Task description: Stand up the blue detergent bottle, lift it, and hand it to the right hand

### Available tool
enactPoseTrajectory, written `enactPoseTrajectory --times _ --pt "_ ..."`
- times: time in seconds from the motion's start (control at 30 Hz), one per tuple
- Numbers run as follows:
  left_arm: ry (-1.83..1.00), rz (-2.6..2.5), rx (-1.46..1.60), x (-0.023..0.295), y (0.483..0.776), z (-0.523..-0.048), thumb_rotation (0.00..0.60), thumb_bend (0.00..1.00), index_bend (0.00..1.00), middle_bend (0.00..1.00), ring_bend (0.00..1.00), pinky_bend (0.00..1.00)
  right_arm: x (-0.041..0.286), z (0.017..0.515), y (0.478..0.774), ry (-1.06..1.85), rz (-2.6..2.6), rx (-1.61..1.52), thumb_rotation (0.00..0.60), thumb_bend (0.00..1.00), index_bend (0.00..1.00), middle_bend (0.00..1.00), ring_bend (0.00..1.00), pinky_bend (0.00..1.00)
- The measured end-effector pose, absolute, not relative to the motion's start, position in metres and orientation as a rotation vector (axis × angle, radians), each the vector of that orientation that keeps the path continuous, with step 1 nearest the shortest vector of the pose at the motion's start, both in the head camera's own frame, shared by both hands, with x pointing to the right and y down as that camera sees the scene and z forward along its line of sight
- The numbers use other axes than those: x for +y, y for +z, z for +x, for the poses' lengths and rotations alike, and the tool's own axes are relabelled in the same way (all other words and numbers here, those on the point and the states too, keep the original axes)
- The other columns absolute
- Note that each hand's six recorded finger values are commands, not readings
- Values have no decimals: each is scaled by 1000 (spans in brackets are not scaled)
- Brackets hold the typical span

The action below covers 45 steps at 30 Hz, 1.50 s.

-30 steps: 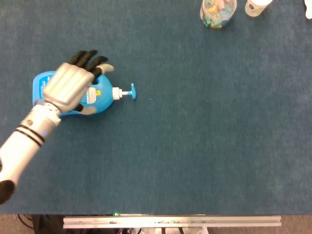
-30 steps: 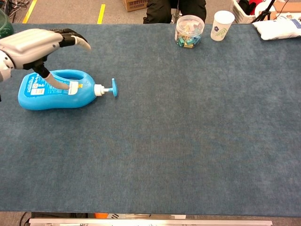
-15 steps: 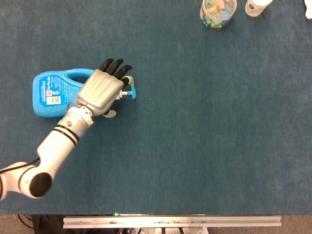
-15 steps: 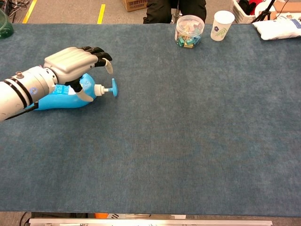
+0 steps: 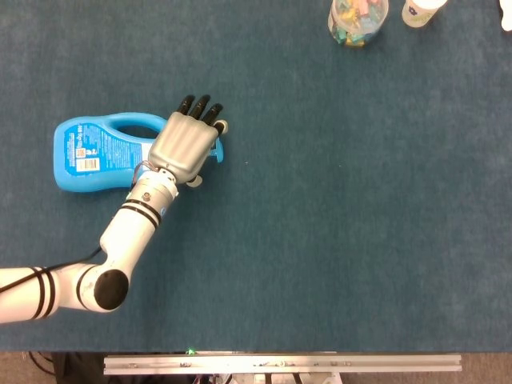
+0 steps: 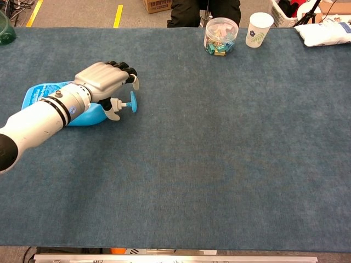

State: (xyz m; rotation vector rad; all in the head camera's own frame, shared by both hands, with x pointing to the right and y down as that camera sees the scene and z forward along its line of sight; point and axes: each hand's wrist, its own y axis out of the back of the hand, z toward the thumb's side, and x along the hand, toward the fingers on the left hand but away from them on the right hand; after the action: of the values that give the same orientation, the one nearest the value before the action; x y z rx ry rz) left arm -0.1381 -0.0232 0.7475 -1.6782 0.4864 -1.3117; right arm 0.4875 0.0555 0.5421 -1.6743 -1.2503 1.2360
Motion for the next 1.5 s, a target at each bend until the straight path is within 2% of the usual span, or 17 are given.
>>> enactPoseTrajectory --times 0.27,0.4,0.87,1.03,1.5 --pt "-1378 -1620 424 -25 761 -144 600 91 254 105 12 94 56 489 543 1234 -1681 -1248 600 5 220 305 192 205" --pt "-1386 -1609 381 -18 762 -147 600 91 312 105 12 94 56 490 543 1235 -1681 -1251 600 5 220 305 192 205" --pt "-1364 -1638 284 18 734 -163 600 91 372 104 9 93 57 490 543 1234 -1684 -1254 600 5 219 305 192 205" --pt "-1305 -1623 304 17 731 -155 600 91 372 104 8 94 58 490 543 1237 -1687 -1255 600 5 219 305 192 205" --pt "-1297 -1609 372 4 755 -149 600 91 384 119 8 105 59 494 543 1248 -1679 -1262 600 5 220 305 192 205"
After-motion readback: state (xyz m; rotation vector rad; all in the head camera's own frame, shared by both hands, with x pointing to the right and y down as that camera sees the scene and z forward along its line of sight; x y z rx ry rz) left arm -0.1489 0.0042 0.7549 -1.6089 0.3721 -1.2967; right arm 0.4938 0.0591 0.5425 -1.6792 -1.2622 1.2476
